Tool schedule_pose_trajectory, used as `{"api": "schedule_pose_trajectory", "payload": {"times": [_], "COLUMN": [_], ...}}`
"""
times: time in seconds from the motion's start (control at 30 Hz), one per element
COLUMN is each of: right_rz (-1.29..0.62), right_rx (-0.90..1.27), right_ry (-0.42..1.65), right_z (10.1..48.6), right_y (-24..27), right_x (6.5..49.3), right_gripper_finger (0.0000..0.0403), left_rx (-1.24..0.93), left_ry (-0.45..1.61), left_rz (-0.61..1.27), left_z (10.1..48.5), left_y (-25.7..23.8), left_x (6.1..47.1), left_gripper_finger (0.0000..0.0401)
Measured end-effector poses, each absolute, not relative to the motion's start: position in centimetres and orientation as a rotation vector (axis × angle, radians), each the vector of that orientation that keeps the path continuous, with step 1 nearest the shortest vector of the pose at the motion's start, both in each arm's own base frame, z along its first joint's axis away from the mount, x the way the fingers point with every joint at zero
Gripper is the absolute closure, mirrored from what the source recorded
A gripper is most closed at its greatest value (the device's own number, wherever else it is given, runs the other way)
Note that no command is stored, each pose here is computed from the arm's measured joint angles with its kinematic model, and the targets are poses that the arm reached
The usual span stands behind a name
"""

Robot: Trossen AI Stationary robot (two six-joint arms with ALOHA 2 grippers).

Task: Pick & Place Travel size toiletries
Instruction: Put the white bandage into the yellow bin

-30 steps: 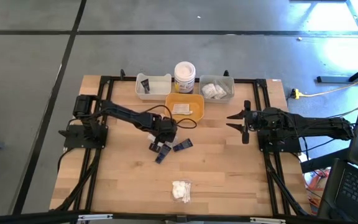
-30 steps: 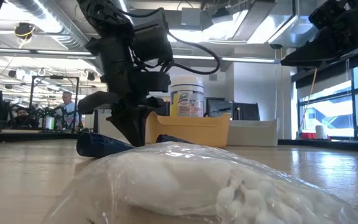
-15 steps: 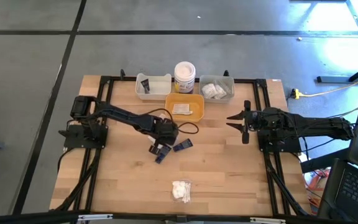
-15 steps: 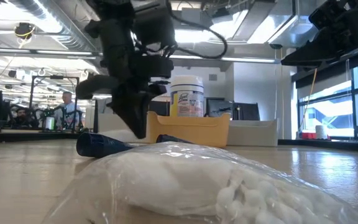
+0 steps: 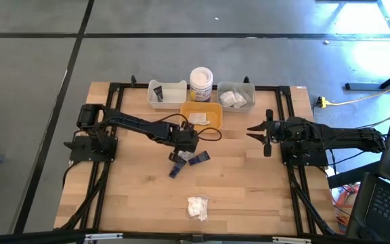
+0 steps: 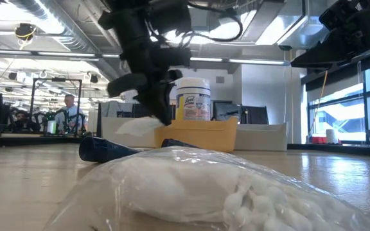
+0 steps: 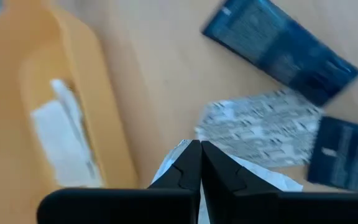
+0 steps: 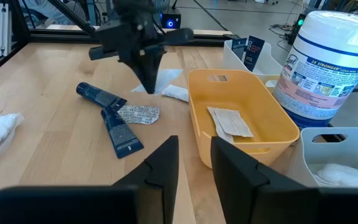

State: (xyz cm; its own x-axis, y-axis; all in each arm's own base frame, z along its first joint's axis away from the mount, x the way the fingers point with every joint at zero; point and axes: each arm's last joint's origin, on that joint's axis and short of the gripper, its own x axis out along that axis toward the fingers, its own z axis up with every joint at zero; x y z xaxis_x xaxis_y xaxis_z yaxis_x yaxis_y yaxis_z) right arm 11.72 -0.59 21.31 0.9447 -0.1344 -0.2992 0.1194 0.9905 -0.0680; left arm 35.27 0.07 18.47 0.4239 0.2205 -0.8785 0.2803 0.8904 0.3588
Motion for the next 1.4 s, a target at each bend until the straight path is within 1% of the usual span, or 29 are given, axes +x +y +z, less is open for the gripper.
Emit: {"api": "schedule_pose_trajectory", "payload": {"times": [0.2,0.53,0.83,1.07,1.4], "right_rz": [-0.130,-0.131,-0.131,-0.131,-0.131], "right_rx": [-0.050,-0.050,-0.050,-0.050,-0.050], "right_ry": [0.308,0.308,0.308,0.308,0.308], "right_z": [21.3,21.3,21.3,21.3,21.3], "right_y": [-0.6,-0.6,-0.6,-0.6,-0.6], "right_x": [11.7,11.7,11.7,11.7,11.7], "right_gripper_finger": [0.0312,0.0319,0.0301,0.0283,0.0262], "left_rx": [0.499,0.538,0.473,0.333,0.267], "left_ry": [1.062,0.851,0.675,0.619,0.646], "left_rz": [0.006,0.159,0.302,0.330,0.310], "left_z": [20.0,22.8,24.3,24.3,22.4], "left_y": [1.0,3.3,7.2,10.1,11.6], "left_x": [36.5,38.5,39.2,38.8,39.1], "left_gripper_finger": [0.0399,0.0399,0.0399,0.0399,0.0399]}}
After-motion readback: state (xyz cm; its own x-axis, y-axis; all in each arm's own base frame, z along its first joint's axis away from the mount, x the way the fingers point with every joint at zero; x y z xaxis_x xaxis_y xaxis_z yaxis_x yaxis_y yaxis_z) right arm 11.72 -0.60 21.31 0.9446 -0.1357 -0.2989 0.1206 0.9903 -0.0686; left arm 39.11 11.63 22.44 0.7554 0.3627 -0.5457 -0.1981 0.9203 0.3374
